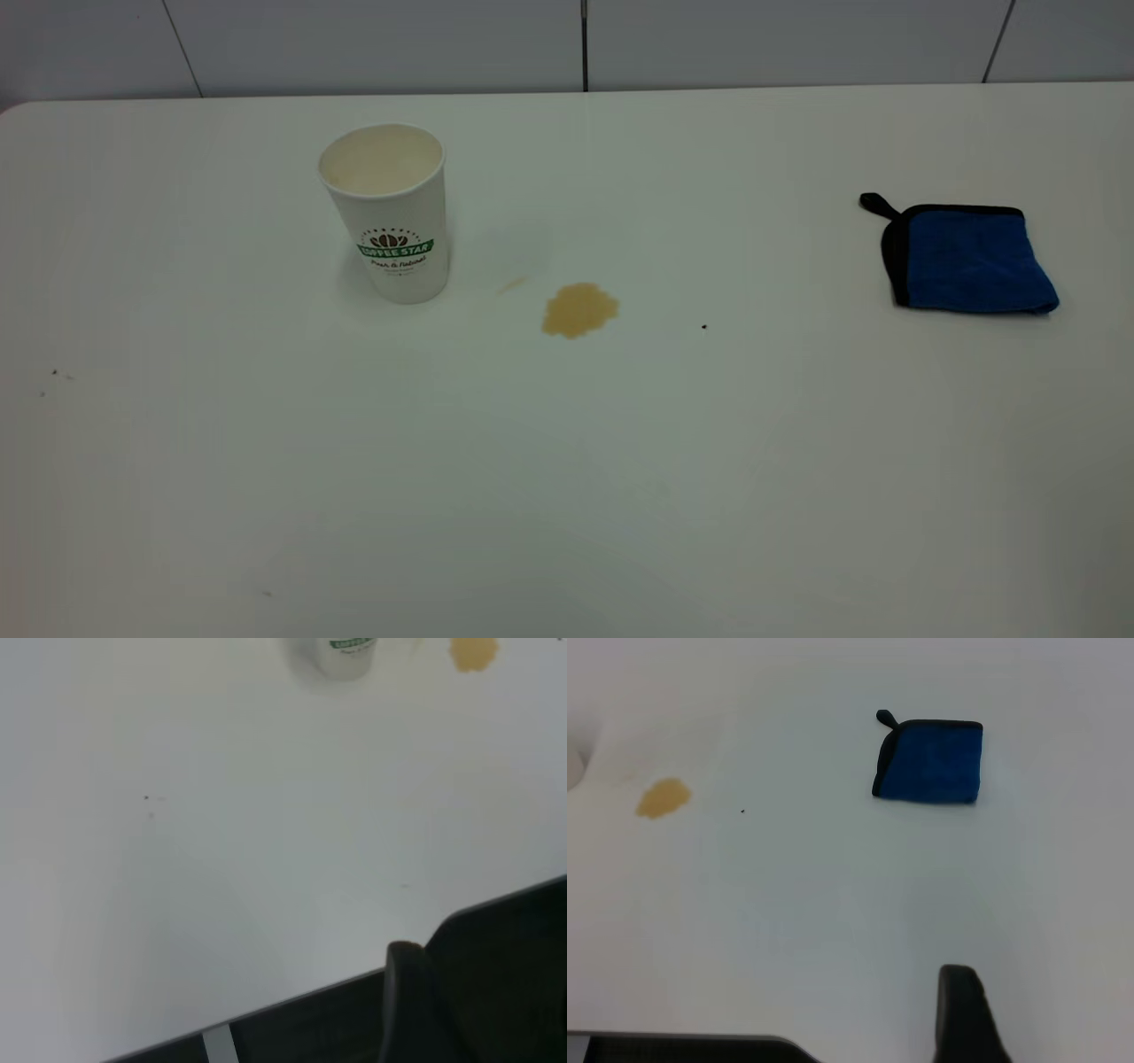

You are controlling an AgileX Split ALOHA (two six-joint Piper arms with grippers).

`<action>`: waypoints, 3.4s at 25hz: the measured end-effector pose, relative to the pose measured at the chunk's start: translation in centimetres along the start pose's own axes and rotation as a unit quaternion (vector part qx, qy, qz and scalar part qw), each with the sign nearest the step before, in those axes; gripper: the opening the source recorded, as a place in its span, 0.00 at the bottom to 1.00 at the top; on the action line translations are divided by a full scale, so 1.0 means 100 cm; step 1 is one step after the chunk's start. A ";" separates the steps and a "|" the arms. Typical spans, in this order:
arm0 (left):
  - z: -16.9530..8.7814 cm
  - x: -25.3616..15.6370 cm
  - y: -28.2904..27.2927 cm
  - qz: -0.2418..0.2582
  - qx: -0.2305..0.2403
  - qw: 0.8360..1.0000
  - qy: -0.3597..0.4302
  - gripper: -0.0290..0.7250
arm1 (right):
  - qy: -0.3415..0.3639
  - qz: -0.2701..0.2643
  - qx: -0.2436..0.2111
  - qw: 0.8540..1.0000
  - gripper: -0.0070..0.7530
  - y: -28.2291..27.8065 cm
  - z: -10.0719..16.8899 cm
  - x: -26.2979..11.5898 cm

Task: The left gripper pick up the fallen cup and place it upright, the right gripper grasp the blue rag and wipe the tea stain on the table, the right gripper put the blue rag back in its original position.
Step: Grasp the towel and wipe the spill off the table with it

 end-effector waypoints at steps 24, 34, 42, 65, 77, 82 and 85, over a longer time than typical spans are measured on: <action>0.006 -0.003 -0.003 -0.014 0.053 0.998 -0.043 0.61 | 0.041 -0.009 0.048 0.998 0.66 0.005 0.015 0.014; 0.006 -0.003 -0.003 -0.014 0.053 0.998 -0.043 0.61 | -0.012 0.061 0.081 0.995 0.82 0.082 0.019 0.051; 0.006 -0.003 -0.003 -0.014 0.053 0.998 -0.043 0.61 | -0.043 0.124 0.090 0.987 0.82 0.177 0.013 0.046; 0.006 -0.003 -0.003 -0.013 0.053 0.998 -0.043 0.61 | -0.113 0.247 0.028 0.962 0.79 0.465 -0.035 -0.022; 0.006 -0.003 -0.003 -0.013 0.053 0.998 -0.043 0.61 | -0.127 0.249 0.010 0.960 0.79 0.504 -0.057 -0.044; 0.006 -0.003 -0.003 -0.013 0.053 0.998 -0.043 0.61 | -0.117 0.255 0.012 0.960 0.65 0.506 -0.055 -0.050; 0.006 -0.003 -0.003 -0.013 0.053 0.998 -0.043 0.61 | -0.116 0.258 0.016 0.959 0.33 0.506 -0.053 -0.051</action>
Point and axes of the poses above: a point on each arm's last joint axis where the gripper is mounted, y pointing out along that axis toward the gripper, z along the wrist's bending axis when the last joint is at zero, x = y × z, the point moved 8 cm from there along y, pointing out along that axis toward the gripper, and after that the axes turned 6 degrees about -y, right-handed, at the moved point
